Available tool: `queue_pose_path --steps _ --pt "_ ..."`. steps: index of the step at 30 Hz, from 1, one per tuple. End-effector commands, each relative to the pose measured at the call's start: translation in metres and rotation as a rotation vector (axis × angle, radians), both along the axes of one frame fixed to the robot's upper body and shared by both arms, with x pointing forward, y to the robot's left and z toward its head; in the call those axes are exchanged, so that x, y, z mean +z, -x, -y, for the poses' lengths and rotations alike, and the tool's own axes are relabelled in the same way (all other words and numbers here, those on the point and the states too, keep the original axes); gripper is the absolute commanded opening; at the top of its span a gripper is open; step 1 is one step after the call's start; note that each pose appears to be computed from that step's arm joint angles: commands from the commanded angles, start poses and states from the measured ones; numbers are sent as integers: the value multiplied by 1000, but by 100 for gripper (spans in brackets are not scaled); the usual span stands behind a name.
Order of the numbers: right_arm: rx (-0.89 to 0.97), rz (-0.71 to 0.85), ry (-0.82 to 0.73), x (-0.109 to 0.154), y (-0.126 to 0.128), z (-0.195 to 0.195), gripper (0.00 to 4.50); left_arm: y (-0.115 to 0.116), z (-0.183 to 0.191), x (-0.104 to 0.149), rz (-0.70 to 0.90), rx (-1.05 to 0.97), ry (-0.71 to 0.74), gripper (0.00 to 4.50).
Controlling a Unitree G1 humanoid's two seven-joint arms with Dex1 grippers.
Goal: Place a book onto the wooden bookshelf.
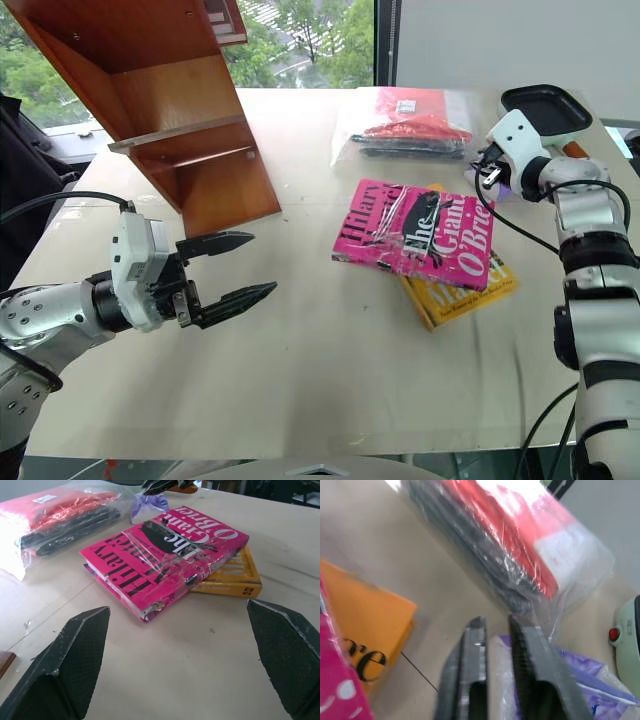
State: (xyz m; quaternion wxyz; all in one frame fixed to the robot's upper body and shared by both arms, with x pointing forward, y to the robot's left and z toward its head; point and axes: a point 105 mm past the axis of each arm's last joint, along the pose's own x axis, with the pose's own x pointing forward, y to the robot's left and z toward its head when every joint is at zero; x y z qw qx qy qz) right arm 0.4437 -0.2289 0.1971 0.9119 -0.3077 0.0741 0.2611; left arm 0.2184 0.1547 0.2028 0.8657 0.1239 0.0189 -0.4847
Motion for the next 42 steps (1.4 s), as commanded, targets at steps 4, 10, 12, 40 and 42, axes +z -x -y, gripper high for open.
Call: queue_pose_path --steps 4,10,12,40,42 --pt "68 -83 91 1 0 -4 4 6 1 13 52 2 -17 450" --pt "172 -267 149 -9 16 -1 4 4 1 9 39 1 -22 450" --pt "198 -325 171 -13 23 5 4 3 2 8 35 -3 -21 450" --pt "343 -546 108 -34 103 7 4 -2 5 -5 -31 -78 -21 450" --pt "340 -545 108 -33 106 8 4 -3 6 -6 -36 -83 -20 450"
